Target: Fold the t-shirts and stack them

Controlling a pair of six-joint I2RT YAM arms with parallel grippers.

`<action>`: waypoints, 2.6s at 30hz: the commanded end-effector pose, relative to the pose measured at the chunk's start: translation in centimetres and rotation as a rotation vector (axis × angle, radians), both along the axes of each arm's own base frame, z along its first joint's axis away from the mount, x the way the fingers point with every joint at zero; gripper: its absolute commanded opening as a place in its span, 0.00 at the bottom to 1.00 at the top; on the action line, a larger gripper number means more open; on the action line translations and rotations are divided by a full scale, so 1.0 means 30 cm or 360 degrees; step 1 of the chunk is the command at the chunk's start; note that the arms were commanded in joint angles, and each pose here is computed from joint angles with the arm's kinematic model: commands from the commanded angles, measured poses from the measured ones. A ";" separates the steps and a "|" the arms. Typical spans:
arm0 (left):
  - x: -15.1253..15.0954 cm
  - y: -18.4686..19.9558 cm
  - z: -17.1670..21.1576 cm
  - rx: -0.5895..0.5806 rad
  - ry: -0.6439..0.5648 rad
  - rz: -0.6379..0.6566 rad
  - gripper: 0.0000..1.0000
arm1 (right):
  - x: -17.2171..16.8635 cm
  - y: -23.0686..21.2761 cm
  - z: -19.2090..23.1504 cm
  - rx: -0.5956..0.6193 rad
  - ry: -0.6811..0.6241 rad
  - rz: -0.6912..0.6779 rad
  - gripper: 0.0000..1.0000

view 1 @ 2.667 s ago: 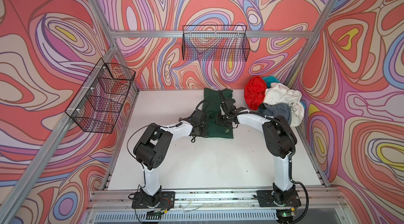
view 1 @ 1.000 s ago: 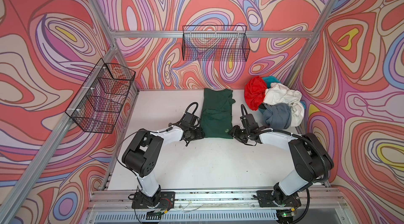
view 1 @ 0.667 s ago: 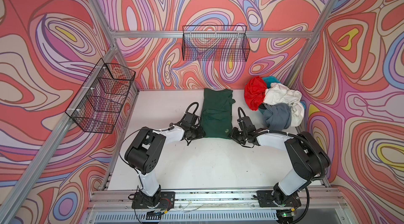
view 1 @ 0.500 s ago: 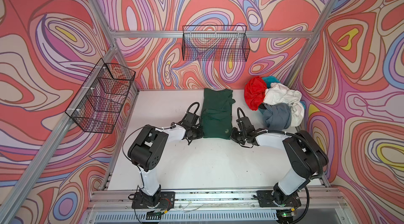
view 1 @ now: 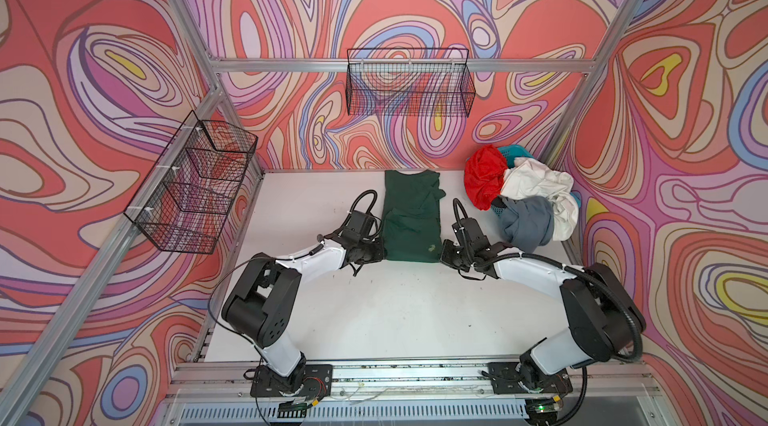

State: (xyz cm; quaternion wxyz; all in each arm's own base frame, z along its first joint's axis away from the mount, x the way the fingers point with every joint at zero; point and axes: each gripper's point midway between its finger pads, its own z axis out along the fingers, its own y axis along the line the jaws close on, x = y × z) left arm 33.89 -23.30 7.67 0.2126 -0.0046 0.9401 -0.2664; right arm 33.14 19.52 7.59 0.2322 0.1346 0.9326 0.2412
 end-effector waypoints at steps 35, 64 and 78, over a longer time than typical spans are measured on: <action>-0.401 0.162 0.350 0.0150 -0.0377 0.0062 0.00 | -0.343 0.119 0.440 0.0098 -0.0451 0.0084 0.00; -0.173 0.051 0.462 0.0255 -0.0507 0.0041 0.00 | -0.100 0.112 0.528 0.0042 -0.0488 0.0082 0.00; 0.011 0.036 0.451 0.0262 -0.0494 0.0048 0.00 | 0.074 0.070 0.499 0.0060 -0.0430 0.0039 0.00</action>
